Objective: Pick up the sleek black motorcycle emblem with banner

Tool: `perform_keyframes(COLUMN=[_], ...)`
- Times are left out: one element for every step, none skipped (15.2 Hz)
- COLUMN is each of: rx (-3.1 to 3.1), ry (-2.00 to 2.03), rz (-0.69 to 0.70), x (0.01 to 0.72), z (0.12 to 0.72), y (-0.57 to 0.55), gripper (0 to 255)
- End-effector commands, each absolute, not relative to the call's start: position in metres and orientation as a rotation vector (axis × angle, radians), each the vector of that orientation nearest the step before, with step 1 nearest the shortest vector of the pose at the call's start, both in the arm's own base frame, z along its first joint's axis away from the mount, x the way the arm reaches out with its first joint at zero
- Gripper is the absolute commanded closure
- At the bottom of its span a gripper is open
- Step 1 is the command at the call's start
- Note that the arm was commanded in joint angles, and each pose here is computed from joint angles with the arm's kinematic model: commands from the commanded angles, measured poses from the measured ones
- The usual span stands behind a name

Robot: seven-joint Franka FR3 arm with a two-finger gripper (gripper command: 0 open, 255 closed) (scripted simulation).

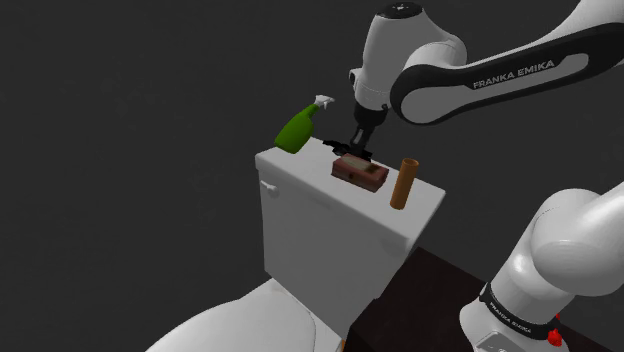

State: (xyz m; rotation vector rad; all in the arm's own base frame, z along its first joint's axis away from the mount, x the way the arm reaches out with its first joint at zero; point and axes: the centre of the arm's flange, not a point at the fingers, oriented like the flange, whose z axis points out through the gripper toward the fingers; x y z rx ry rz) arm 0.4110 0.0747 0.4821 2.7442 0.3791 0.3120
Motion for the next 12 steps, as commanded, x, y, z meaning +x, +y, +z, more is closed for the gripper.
perform_keyframes(rx=[2.745,2.745,2.745,2.745,2.745,2.745,2.745,2.745,2.745,2.745,2.745,2.745], ry=[0.379,0.379,0.379,0.379,0.379,0.379,0.379,0.379,0.379,0.379,0.379,0.379], rz=[0.308,0.308,0.308,0.308,0.308,0.308,0.308,0.308,0.308,0.308,0.308,0.308], x=[0.411,0.411,0.411,0.411,0.411,0.411,0.411,0.411,0.411,0.411,0.411,0.411], z=[0.48,0.485,0.491,0.496,0.501,0.507,0.512,0.517,0.522,0.528,0.533,0.538], y=[0.074,0.074,0.074,0.074,0.074,0.074,0.074,0.074,0.074,0.074,0.074,0.074], gripper=[255,255,255,255,255,255,255,255,255,255,255,255])
